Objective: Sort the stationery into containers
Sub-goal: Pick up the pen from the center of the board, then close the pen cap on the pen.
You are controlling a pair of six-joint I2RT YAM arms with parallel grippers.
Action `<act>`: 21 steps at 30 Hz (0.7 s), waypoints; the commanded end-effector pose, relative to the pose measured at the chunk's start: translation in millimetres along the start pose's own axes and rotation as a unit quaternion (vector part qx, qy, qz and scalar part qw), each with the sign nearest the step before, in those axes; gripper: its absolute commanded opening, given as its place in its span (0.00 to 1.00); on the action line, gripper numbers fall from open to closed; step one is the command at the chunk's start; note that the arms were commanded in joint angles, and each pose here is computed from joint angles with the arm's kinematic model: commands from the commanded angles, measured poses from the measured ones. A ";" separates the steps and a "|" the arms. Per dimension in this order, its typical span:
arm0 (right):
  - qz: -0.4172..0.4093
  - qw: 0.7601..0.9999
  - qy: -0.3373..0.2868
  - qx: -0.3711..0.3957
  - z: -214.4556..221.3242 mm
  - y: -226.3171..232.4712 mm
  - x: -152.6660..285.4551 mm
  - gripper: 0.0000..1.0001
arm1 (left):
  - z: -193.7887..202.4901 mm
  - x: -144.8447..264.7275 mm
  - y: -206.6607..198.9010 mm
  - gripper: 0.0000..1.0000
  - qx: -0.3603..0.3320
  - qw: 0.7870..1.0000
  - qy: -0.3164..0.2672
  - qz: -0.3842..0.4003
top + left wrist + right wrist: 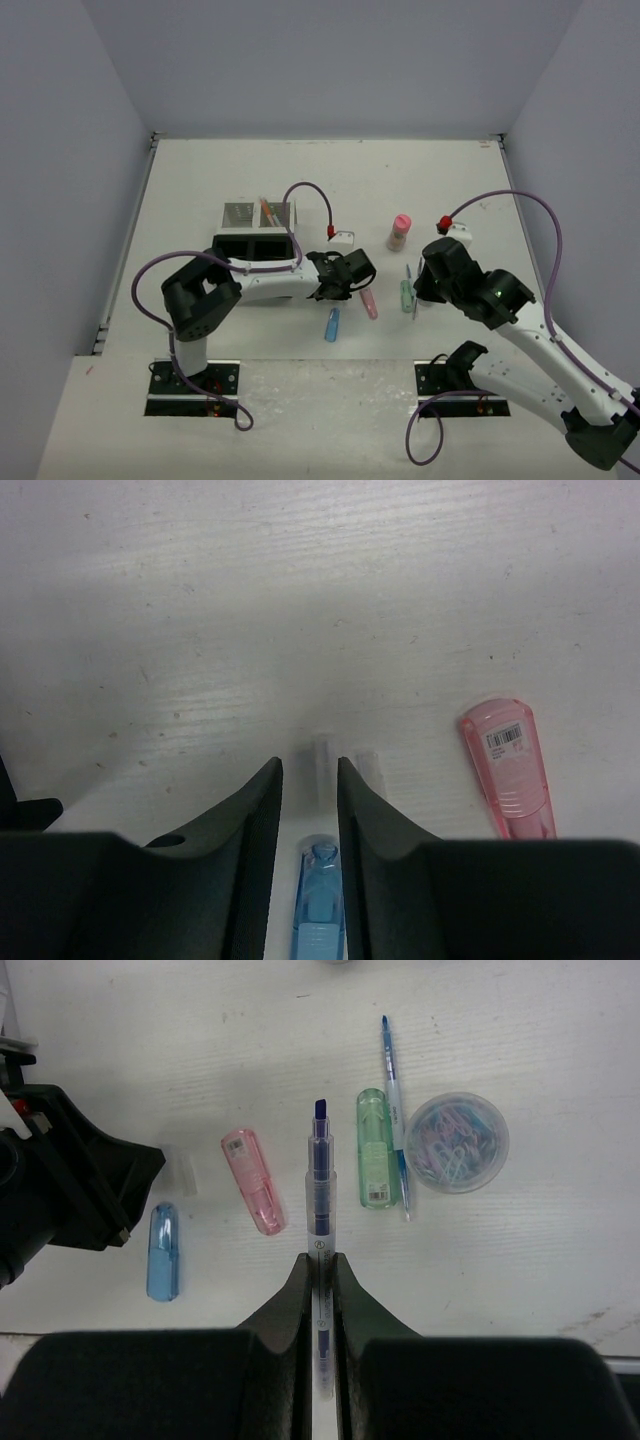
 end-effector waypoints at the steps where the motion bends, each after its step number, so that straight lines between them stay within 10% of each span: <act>1: -0.006 1.000 -0.012 0.000 -2.9 -0.4 3.2 0.00 | -8.4 -0.9 -9.8 0.31 0.016 1.000 -0.013 0.004; 8: -0.008 1.000 -0.012 0.001 -2.4 -0.4 3.5 0.00 | -3.7 -4.8 -14.7 0.31 0.011 1.000 -0.007 0.012; 21: -0.064 0.998 -0.005 0.017 0.3 13.3 11.7 0.00 | 14.6 -14.6 -7.6 0.00 0.012 1.000 0.014 0.000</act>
Point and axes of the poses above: each gripper's point midway between its finger pads, its own x axis back along the fingers, its own y axis along the line the jaws close on, z = x × y, the point moved 2 cm from there along x, back along the fingers, and after that the axes turned 9 degrees about -x, right-handed, at the moved point
